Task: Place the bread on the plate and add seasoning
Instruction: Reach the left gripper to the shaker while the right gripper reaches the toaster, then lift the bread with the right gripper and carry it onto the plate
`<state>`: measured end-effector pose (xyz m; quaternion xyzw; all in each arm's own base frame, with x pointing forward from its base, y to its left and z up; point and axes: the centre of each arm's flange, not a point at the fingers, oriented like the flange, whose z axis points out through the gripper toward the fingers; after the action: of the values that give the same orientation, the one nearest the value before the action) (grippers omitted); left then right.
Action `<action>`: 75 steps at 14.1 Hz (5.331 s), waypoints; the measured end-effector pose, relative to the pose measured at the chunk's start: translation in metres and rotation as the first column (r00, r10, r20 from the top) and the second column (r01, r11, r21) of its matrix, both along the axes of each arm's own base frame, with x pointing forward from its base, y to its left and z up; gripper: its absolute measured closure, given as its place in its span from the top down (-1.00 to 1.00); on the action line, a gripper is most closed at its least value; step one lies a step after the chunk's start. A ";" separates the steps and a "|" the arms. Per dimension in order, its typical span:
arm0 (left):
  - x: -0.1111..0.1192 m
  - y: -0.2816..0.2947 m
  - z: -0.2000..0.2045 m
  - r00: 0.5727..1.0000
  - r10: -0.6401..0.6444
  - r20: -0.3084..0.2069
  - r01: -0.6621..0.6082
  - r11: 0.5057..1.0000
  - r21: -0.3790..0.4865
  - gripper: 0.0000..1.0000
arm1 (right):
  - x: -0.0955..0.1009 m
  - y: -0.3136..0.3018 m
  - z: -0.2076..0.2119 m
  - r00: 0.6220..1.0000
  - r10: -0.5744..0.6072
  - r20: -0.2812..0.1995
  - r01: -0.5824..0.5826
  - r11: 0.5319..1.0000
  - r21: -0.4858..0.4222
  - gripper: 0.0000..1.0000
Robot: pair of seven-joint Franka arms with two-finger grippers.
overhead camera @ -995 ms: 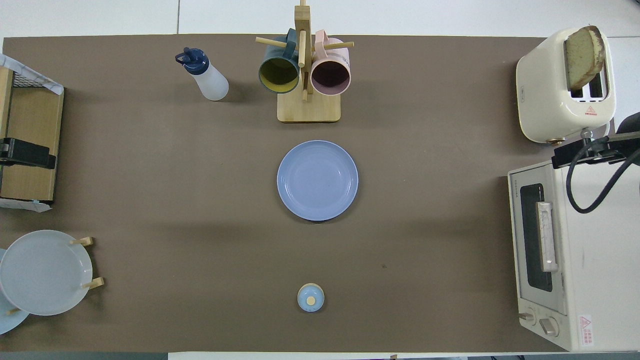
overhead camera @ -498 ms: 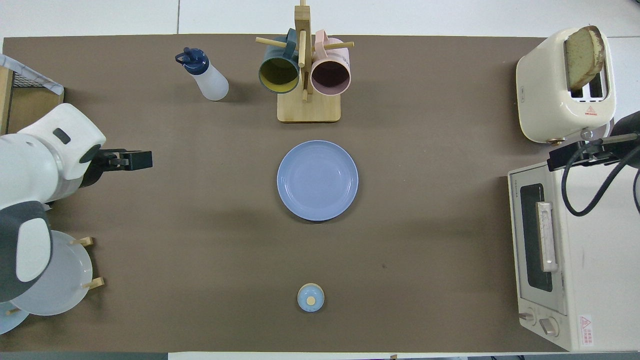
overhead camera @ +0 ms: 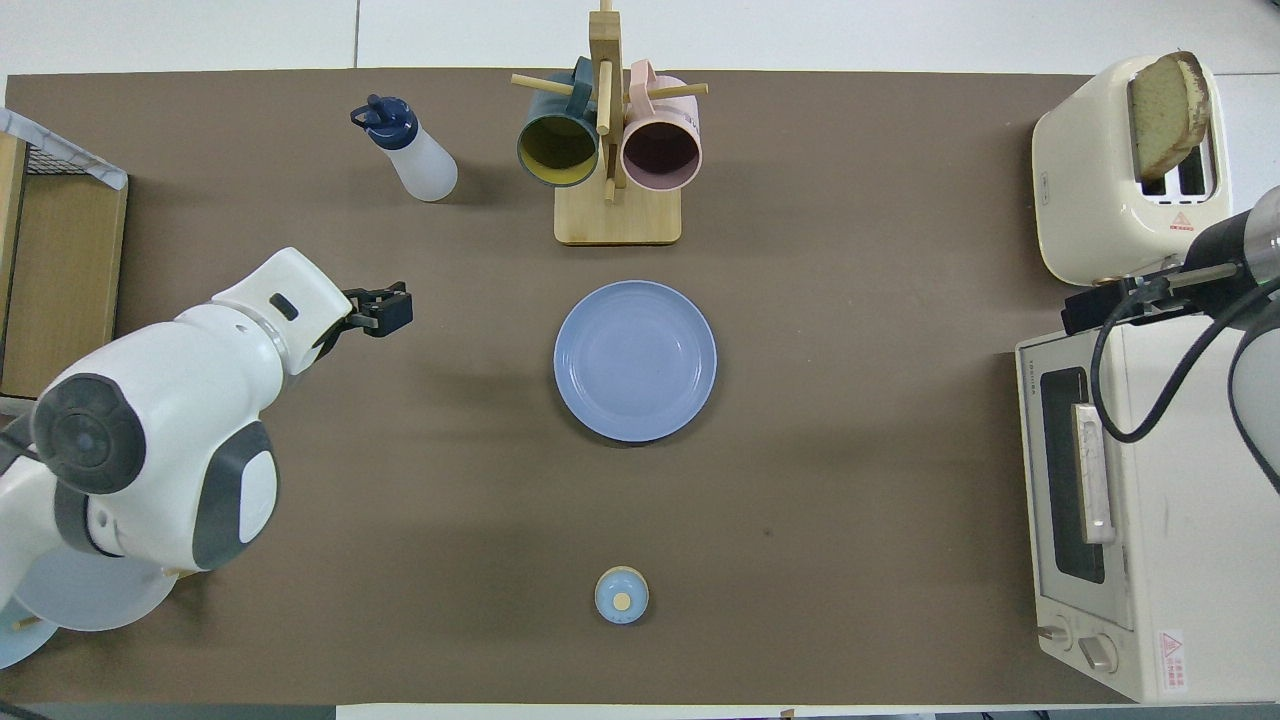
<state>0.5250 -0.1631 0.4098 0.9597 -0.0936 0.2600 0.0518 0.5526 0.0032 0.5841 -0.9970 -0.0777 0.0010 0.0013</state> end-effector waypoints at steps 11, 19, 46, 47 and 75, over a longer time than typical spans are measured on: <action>0.033 0.001 -0.123 0.965 0.062 0.254 -0.042 0.996 -0.084 1.00 | 0.115 -0.082 -0.025 0.907 0.218 0.361 -0.177 0.974 -0.143 1.00; 0.082 -0.035 -0.129 0.923 0.114 0.369 -0.109 0.993 -0.034 1.00 | 0.146 -0.126 -0.079 0.878 0.203 0.432 -0.133 0.973 -0.187 1.00; 0.151 -0.035 -0.152 0.889 0.209 0.407 -0.194 0.978 -0.077 0.50 | -0.006 0.251 -0.026 0.985 0.121 0.126 -0.132 0.987 0.088 -0.83; 0.151 -0.036 -0.152 0.889 0.208 0.407 -0.193 0.978 -0.077 0.21 | -0.012 0.253 -0.042 0.986 0.096 0.134 -0.113 0.986 0.124 -0.83; 0.154 0.050 0.009 0.986 -0.120 0.119 0.102 0.984 0.144 -0.07 | -0.047 0.326 -0.226 0.964 -0.028 0.264 -0.038 0.970 0.241 -0.58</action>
<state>0.6790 -0.1132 0.4191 0.9358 -0.1678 0.3101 -0.0059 0.5059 0.3294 0.3579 -0.9801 -0.0791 -0.1419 0.1136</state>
